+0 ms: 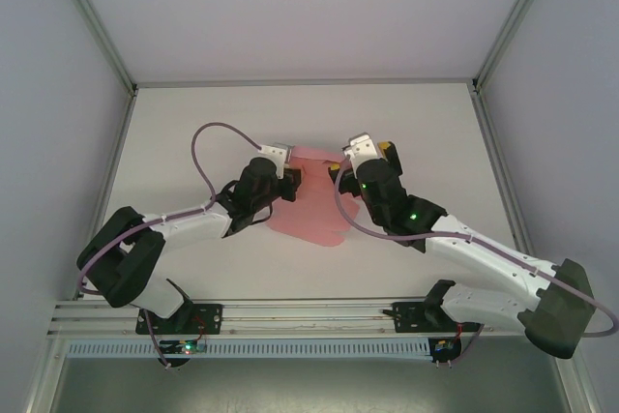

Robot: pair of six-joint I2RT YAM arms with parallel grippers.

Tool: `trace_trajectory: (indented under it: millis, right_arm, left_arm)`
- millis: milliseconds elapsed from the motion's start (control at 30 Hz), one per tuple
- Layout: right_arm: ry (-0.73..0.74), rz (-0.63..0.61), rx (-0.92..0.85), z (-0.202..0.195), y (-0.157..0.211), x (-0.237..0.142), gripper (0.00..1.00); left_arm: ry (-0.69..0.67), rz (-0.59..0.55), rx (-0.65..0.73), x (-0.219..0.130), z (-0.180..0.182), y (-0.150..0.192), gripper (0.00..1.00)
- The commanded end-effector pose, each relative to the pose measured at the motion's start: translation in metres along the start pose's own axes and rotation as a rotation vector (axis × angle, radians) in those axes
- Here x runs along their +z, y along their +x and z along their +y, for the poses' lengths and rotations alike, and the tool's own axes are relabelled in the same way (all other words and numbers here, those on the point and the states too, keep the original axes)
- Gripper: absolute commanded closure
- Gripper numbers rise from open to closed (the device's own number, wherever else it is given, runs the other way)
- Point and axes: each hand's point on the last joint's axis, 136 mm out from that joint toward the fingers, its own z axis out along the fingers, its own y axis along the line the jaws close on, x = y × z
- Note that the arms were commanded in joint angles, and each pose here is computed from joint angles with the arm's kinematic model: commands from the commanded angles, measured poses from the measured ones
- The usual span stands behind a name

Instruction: Assemble paper box

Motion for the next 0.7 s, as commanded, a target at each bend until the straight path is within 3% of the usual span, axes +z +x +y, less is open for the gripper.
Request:
trace_trajectory:
  millis: [0, 200, 333, 533, 667]
  right_arm:
    - [0.077, -0.054, 0.048, -0.026, -0.029, -0.018, 0.02]
    - [-0.036, -0.035, 0.082, -0.043, -0.014, -0.066, 0.02]
    - [-0.018, -0.071, 0.212, -0.067, 0.003, -0.091, 0.02]
    - [-0.145, -0.046, 0.360, -0.056, 0.038, -0.087, 0.02]
    - [-0.196, 0.009, 0.342, -0.045, 0.045, -0.071, 0.02]
  left_arm:
    - [0.021, -0.086, -0.026, -0.006, -0.016, -0.027, 1.00]
    - [-0.102, -0.125, -0.086, -0.016, 0.011, -0.036, 1.00]
    - [-0.121, -0.164, -0.153, -0.026, 0.019, -0.045, 1.00]
    - [-0.054, -0.194, -0.168, -0.035, 0.007, -0.057, 1.00]
    - [-0.022, -0.184, -0.139, -0.038, 0.000, -0.058, 1.00]
